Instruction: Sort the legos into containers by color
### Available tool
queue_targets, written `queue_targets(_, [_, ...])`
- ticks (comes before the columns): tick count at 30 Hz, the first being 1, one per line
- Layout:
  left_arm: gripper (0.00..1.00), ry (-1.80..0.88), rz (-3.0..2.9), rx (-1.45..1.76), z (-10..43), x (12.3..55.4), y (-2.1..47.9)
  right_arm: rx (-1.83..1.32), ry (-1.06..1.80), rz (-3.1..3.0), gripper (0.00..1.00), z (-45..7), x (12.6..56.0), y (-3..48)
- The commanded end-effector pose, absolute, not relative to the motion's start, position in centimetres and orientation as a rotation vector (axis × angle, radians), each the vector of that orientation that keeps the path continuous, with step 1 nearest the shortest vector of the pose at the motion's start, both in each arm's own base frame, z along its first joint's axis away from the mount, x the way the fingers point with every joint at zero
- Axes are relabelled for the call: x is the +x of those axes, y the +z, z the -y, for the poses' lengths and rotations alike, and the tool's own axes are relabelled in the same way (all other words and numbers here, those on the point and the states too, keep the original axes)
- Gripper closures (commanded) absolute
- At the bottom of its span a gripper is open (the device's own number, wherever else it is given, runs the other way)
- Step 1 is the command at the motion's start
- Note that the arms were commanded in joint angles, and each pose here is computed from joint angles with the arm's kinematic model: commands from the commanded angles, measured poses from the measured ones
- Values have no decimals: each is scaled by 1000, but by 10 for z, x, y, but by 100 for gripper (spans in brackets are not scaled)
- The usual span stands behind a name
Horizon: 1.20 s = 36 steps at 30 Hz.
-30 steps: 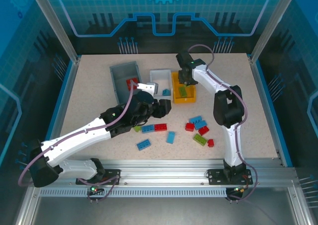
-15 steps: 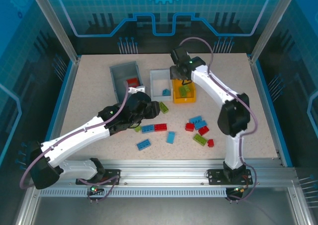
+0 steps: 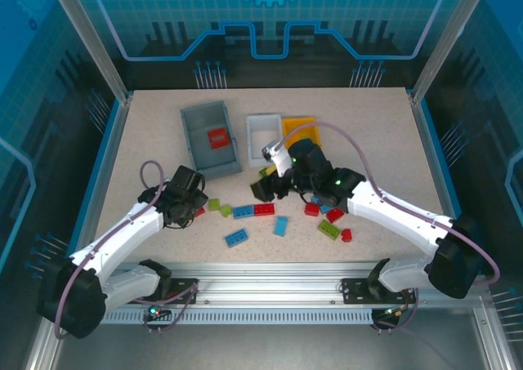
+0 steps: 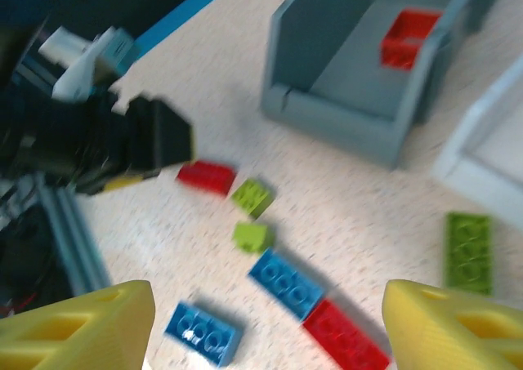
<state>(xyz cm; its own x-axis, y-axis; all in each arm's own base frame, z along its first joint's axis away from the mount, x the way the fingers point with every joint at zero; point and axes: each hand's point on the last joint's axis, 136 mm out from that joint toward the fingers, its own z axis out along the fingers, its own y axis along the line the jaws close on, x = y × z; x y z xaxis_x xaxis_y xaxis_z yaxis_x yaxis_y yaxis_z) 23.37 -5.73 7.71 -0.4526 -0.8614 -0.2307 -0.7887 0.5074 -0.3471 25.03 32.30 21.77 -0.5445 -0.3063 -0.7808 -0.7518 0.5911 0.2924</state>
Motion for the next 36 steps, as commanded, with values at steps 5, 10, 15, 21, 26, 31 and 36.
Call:
queue_targets(5, [28, -281, -2026, -2085, 48, 229, 58, -930, 919, -2008, 25, -346, 224, 238])
queue_targets(10, [26, -259, -1910, -2342, 55, 237, 36, -938, 926, -2016, 25, -351, 223, 236])
queue_targets(15, [27, -264, -1791, -2435, 51, 250, 22, -963, 943, -2013, 25, -358, 214, 236])
queue_targets(21, [52, -209, -1758, -2440, 41, 247, 10, -971, 954, -2038, 26, -361, 208, 226])
queue_targets(26, [71, -194, -1750, -2442, 36, 242, 3, -965, 956, -2043, 27, -361, 206, 224])
queue_targets(31, [78, -176, -1795, -2331, 24, 236, 23, -942, 939, -2016, 27, -356, 209, 235])
queue_targets(36, [78, -132, -1955, -1970, 10, 237, 81, -826, 914, -1990, 29, -347, 221, 249])
